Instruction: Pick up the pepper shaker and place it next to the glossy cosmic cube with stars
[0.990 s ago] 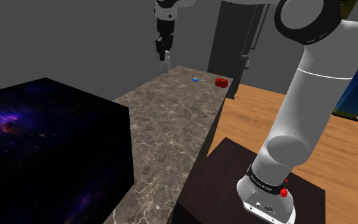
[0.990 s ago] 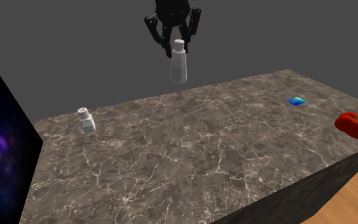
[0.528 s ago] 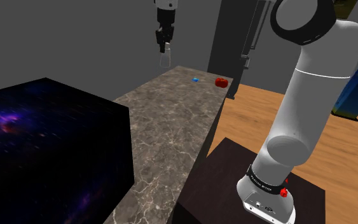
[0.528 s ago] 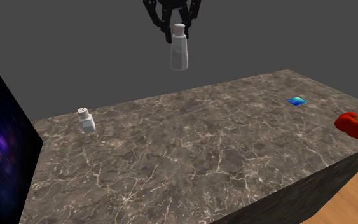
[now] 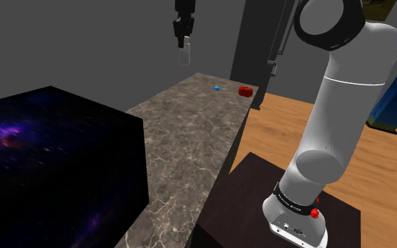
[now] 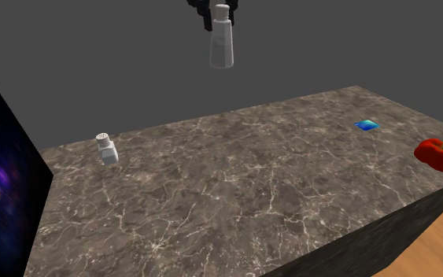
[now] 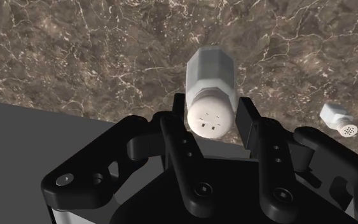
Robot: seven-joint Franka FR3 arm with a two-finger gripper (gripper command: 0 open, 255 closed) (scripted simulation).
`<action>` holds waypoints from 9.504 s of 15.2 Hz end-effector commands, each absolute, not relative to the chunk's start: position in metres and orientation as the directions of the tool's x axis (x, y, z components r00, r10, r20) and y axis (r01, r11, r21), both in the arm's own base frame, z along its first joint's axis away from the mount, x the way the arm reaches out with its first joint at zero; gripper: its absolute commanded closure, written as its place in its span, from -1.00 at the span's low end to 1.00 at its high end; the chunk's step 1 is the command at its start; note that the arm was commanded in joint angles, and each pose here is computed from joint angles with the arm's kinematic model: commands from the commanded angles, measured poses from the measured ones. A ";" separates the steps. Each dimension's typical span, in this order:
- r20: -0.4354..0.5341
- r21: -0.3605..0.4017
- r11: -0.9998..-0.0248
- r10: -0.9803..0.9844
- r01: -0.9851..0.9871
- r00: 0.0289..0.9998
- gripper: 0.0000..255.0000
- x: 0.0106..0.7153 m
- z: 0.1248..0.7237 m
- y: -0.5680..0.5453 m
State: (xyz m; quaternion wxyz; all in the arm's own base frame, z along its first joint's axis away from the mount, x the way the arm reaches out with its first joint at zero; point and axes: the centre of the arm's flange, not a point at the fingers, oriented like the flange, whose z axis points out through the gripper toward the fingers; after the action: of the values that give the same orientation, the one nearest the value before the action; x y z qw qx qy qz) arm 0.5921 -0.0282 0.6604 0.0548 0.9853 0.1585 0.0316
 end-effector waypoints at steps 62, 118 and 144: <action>0.045 0.118 -0.944 0.316 0.309 0.948 1.00 0.238 0.693 0.433; 0.045 0.118 -0.944 0.316 0.309 0.948 1.00 0.238 0.397 0.433; 0.045 0.118 -0.944 0.316 0.309 0.948 -1.00 0.234 0.416 0.438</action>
State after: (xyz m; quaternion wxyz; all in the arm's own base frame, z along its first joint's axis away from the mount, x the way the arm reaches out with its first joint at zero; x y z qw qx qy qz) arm 0.2339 0.4377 0.4152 0.0543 0.9854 0.1584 0.0322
